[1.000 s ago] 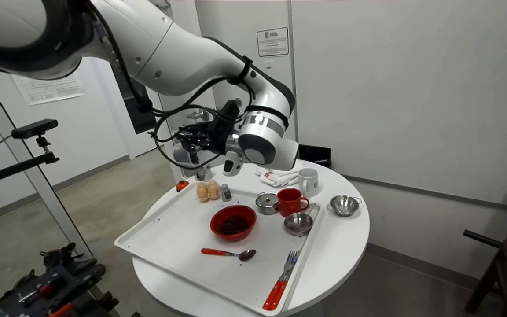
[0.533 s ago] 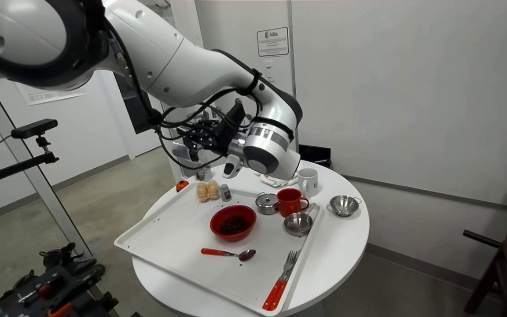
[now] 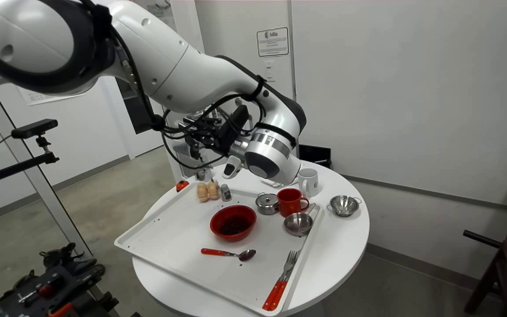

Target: Pour some contents of the jug into the red bowl

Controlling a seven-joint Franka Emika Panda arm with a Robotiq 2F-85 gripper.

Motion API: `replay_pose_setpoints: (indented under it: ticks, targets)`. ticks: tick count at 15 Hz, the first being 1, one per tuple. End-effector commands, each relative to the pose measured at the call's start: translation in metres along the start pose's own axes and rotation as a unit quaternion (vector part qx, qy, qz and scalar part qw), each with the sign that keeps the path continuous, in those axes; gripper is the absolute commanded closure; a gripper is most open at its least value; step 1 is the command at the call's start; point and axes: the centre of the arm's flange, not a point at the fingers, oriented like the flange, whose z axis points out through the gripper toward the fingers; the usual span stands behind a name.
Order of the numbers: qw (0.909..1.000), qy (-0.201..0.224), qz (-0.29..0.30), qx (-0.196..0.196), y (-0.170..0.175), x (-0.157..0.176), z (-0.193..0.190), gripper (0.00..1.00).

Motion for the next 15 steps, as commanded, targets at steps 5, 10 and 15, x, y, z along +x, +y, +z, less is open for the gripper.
replay_pose_setpoints:
  ticks: [5, 10, 15]
  targets:
    - [0.9995, -0.032, 0.004, 0.002, -0.009, -0.0056, -0.0043, 0.91]
    - [0.9993, -0.036, 0.002, 0.003, -0.0082, -0.0077, -0.0039, 0.91]
    - [0.9999, -0.011, 0.003, 0.006, -0.0076, -0.0069, -0.0012, 0.91]
